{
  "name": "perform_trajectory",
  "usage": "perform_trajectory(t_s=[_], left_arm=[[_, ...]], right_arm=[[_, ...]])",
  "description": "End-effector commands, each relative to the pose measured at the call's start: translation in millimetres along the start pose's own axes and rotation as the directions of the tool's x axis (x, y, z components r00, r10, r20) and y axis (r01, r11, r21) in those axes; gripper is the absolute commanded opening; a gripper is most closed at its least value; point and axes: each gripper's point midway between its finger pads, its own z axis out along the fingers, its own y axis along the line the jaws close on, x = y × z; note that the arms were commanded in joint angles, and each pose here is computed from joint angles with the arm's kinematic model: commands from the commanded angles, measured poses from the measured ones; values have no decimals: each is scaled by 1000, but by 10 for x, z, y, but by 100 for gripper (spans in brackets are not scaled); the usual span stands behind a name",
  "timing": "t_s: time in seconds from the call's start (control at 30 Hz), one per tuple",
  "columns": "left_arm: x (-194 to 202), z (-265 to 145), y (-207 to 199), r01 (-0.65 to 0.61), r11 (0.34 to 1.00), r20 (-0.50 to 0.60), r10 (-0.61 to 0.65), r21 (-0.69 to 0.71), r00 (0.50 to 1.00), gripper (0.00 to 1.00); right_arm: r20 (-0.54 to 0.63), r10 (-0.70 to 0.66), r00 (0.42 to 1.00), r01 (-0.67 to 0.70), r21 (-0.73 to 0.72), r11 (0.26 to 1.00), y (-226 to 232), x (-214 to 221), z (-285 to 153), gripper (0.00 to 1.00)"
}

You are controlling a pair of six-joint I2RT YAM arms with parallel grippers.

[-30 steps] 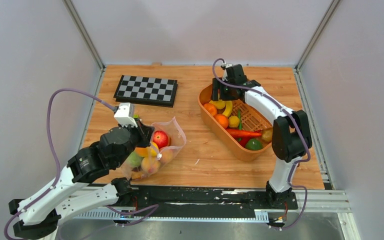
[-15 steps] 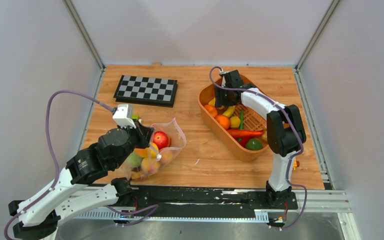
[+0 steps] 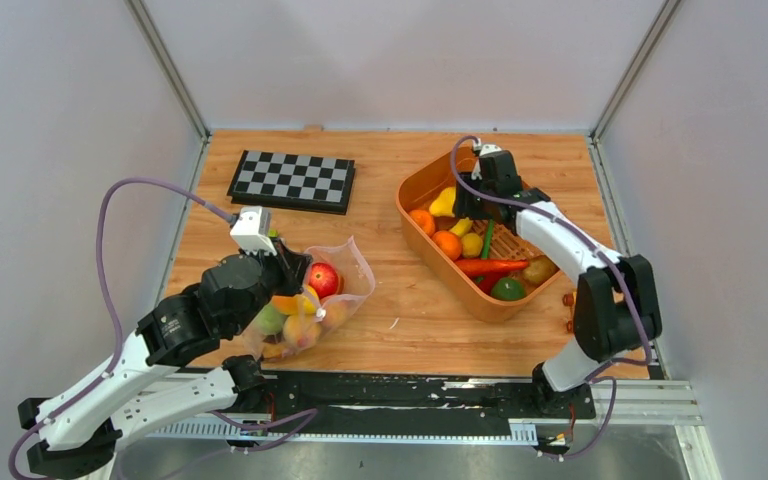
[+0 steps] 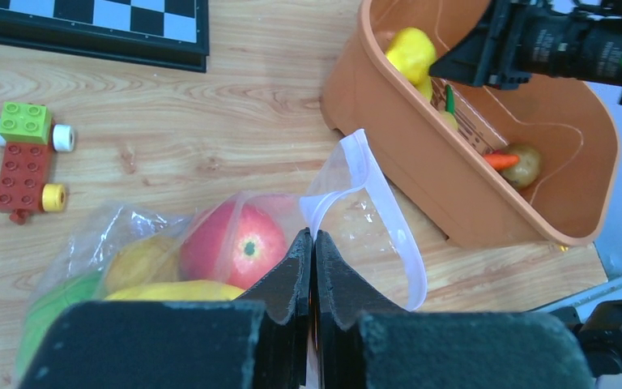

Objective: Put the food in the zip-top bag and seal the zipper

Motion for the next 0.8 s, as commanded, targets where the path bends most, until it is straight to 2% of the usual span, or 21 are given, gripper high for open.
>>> perform_trajectory(t_s=[0.0,0.13,0.17,0.23,0.3,0.37,0.53,0.77], left_arm=[[-124,13,-118,40,998,40,-41,39,998,8],[-120,34,-138,32,999,36,-34,40,999,8],[-117,41,-148,33,999,35,-34,43,999,8],[-103,60,-173,31,998,29,-32,49,999,8],[-92,76,-204,30,998,21,-32,58,999,8],[-82,86,-215,29,998,17,-30,60,999,8],[-104,76,-220,30,998,21,-31,62,999,8],[-141,17,-133,32,999,36,-33,35,999,8]], right_arm=[[131,82,988,-73,-74,995,63,-268,-333,35],[178,99,979,-78,-120,990,109,-254,-534,35],[191,101,976,-78,-124,989,107,-254,-550,39],[199,108,974,-82,-131,988,106,-269,-541,54],[178,116,977,-90,-146,985,133,-299,-493,63],[155,114,981,-86,-173,981,201,-361,-408,67],[83,129,988,-113,-180,977,259,-437,55,71],[-29,115,993,-117,-61,991,69,-310,557,80]])
